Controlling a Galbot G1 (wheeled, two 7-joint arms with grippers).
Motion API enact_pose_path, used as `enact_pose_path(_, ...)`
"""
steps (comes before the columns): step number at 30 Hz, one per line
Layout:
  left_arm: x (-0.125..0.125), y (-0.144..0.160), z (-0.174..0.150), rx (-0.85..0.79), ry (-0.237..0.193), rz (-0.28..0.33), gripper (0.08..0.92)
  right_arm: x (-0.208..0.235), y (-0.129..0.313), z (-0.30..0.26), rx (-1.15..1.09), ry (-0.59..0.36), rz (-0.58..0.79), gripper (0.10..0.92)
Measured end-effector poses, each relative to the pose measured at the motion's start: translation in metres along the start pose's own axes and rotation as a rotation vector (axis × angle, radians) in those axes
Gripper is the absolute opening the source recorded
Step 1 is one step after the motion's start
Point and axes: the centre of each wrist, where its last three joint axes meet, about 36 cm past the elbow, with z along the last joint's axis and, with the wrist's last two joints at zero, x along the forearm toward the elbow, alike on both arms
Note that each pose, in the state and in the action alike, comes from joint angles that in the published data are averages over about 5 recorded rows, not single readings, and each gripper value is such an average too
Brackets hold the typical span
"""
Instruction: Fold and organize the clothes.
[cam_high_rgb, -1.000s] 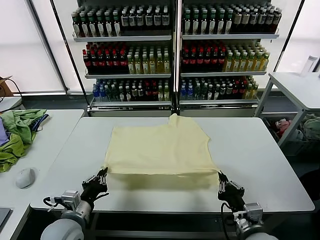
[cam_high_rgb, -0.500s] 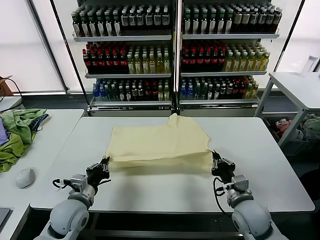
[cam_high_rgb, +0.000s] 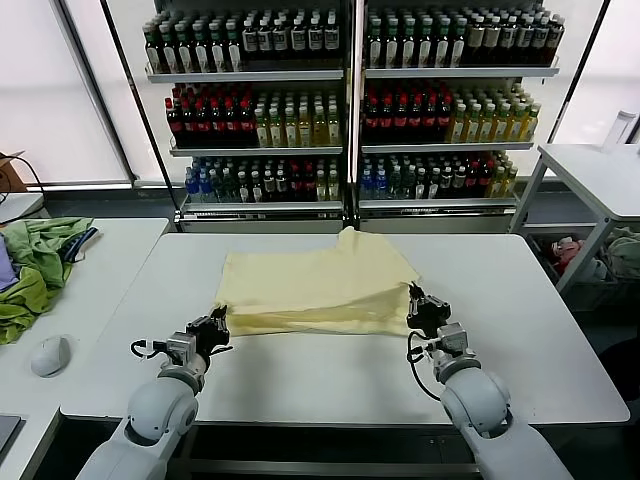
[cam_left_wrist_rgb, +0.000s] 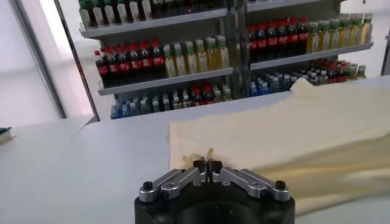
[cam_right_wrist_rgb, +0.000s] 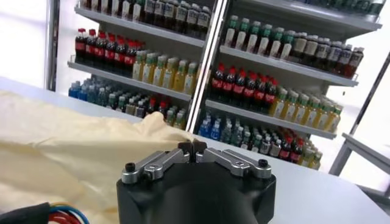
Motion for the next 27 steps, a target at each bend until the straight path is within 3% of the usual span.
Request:
enact_pose_path(14,-0.007,-0.005,0.014,-0.006,0.022,-0.039,0.495,0.016,0.003,0.017,-0.013,0.066,-0.001,0.550)
enact_pose_path(22,-0.006,0.002,0.027,0.001,0.061,-0.082,0.725,0.025,0.002,0.028,-0.077,0.145,0.011,0.774)
enact_pose_path(24,-0.007,0.003,0.028,0.005,0.069,-0.087,0.752,0.025,0.003,0.031,-0.096,0.168,0.008,0.801)
enact_pose_path(27,-0.009,0.003,0.030,0.011,0.079,-0.088,0.713,0.023,0.004,0.034,-0.127,0.203,0.000,0.774)
